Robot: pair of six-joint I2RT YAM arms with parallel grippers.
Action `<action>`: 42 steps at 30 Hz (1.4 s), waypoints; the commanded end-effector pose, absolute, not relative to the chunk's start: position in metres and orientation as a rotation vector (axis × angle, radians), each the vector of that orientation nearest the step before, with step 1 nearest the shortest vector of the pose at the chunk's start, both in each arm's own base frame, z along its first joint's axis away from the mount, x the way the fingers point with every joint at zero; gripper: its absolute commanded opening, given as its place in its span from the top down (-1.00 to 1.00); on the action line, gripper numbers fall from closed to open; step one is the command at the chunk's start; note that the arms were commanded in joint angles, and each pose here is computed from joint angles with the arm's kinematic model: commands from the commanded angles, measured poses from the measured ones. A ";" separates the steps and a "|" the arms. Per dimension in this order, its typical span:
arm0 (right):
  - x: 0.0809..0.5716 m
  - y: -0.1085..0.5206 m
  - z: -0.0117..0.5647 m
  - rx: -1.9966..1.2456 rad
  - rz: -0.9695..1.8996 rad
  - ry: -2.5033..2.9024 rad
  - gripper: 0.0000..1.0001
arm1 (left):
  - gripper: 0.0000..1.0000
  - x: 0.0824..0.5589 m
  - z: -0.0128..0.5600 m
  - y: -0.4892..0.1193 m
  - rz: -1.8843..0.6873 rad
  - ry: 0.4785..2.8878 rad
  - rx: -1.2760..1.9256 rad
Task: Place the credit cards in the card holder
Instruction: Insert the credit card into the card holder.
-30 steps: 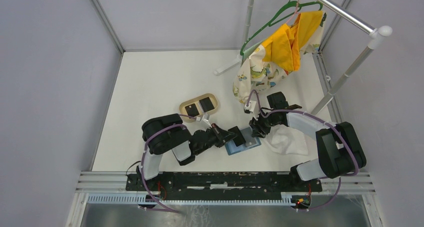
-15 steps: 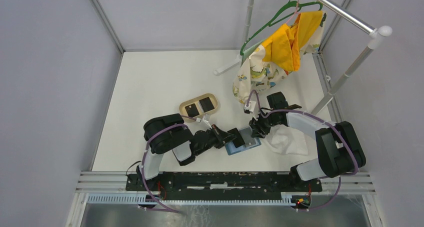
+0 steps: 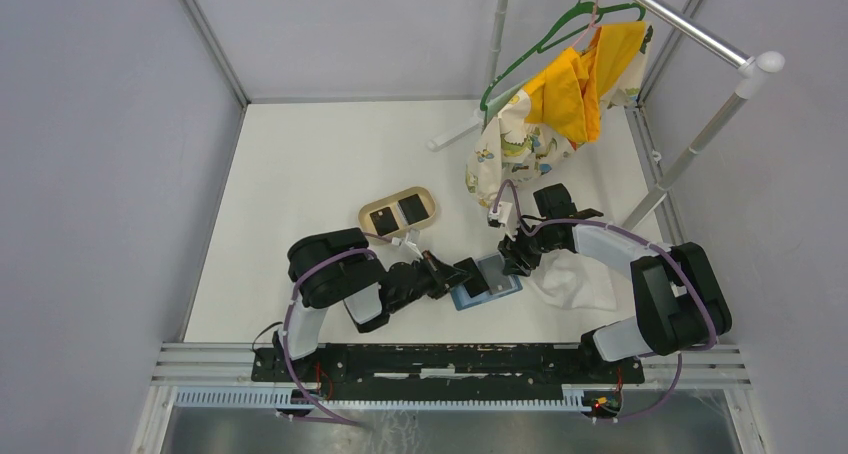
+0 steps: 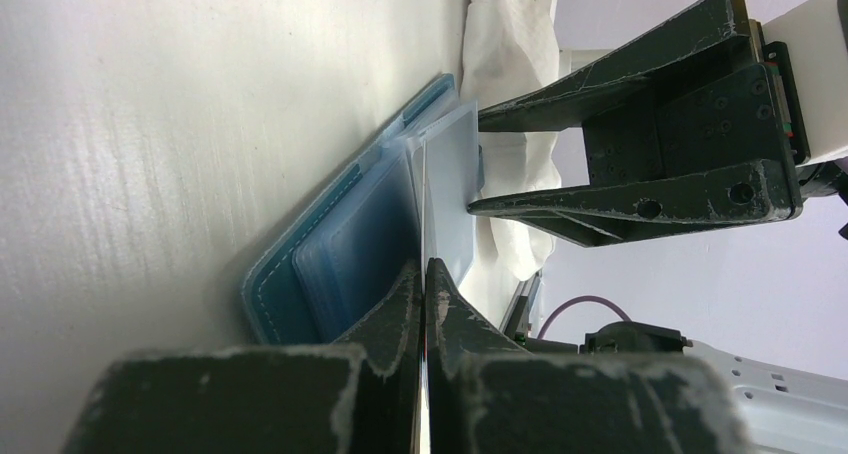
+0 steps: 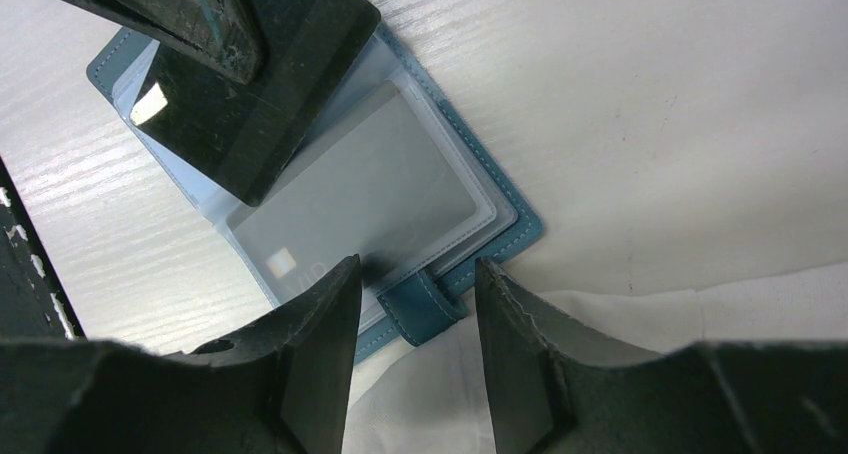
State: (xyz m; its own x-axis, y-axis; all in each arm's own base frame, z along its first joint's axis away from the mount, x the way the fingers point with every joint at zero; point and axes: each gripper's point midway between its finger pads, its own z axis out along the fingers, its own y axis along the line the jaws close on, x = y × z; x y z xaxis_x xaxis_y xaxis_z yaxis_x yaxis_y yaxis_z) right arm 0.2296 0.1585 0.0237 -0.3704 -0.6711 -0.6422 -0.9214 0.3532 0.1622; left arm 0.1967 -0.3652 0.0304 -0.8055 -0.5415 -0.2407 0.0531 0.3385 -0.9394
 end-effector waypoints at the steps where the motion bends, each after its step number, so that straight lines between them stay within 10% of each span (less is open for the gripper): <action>1: 0.232 0.151 0.018 -1.390 0.664 2.185 -0.02 | 0.96 0.198 0.036 -0.366 -1.527 2.056 -0.475; 42: 0.233 0.150 0.019 -1.390 0.656 2.179 -0.02 | 0.96 0.186 0.014 -0.385 -1.588 2.213 -0.568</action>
State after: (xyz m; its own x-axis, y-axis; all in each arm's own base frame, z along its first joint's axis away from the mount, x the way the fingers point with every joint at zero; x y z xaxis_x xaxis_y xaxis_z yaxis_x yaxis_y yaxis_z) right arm 0.2297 0.1585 0.0237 -0.3701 -0.6711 -0.6424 -0.9214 0.3532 0.1619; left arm 0.1887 -0.3838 0.0233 -0.8445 -0.5294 -0.0809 -0.0771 0.2697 -0.9599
